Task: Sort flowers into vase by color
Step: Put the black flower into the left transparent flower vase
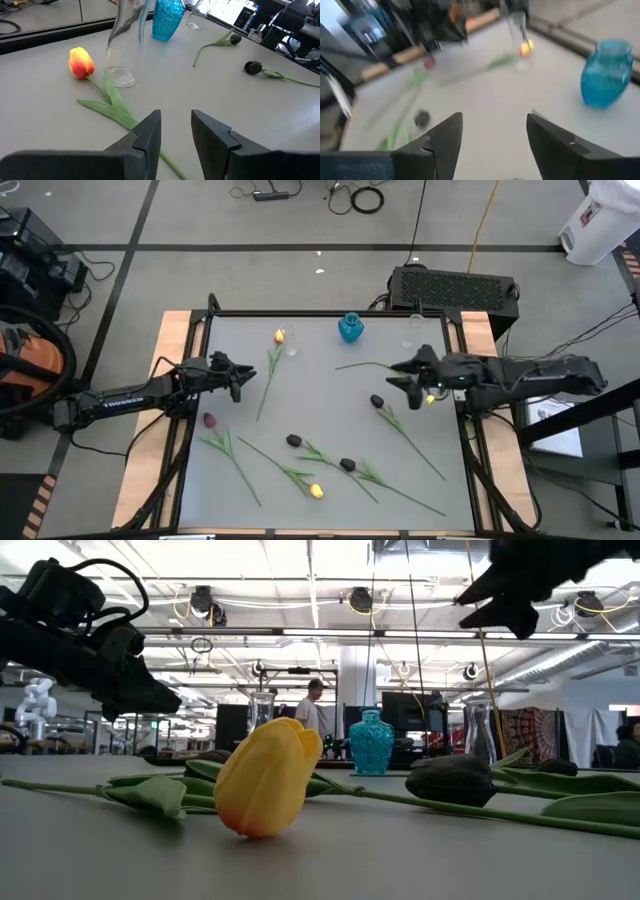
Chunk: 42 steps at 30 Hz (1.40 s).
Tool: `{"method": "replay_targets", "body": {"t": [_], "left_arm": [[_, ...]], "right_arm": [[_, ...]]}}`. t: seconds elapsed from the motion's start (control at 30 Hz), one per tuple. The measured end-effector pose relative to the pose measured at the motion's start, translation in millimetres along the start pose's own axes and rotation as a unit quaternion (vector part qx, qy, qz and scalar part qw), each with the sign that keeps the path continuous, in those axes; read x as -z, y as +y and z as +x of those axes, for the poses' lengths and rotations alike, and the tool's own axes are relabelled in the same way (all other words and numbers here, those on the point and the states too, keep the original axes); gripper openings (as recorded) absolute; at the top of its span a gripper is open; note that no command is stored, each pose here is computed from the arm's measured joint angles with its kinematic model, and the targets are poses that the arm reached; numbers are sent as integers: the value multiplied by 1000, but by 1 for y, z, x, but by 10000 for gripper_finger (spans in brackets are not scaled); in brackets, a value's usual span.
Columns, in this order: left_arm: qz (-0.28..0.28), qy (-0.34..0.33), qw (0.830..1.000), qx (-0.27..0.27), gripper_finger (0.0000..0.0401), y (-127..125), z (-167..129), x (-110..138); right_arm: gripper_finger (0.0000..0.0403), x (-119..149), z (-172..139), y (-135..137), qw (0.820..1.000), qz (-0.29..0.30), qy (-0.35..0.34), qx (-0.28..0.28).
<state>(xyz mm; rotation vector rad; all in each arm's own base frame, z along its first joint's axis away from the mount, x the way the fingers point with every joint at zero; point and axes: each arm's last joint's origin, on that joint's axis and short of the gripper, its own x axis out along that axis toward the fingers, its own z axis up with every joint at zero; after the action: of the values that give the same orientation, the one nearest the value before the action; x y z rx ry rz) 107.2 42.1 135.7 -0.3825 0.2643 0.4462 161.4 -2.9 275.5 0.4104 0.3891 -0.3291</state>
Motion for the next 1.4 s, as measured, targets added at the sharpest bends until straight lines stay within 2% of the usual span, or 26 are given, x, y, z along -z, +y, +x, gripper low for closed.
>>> {"method": "replay_targets", "body": {"t": [0.23, 0.4, 0.57, 0.93, 1.4], "left_arm": [[0, 0, 1000, 0, 114, 0, 0, 0], [0, 0, 1000, 0, 114, 0, 0, 0], [0, 0, 1000, 0, 114, 0, 0, 0], [0, 0, 1000, 0, 114, 0, 0, 0], [0, 0, 1000, 0, 114, 0, 0, 0]], "right_arm": [[212, -6, 22, 17, 986, -5, 157, 63], [212, 1, 34, 24, 975, -13, 209, 77], [212, 11, 44, 28, 962, 27, 263, 73], [212, 41, 64, 38, 932, 42, 339, 125], [212, 79, 108, 30, 888, -4, 408, 212]]}}
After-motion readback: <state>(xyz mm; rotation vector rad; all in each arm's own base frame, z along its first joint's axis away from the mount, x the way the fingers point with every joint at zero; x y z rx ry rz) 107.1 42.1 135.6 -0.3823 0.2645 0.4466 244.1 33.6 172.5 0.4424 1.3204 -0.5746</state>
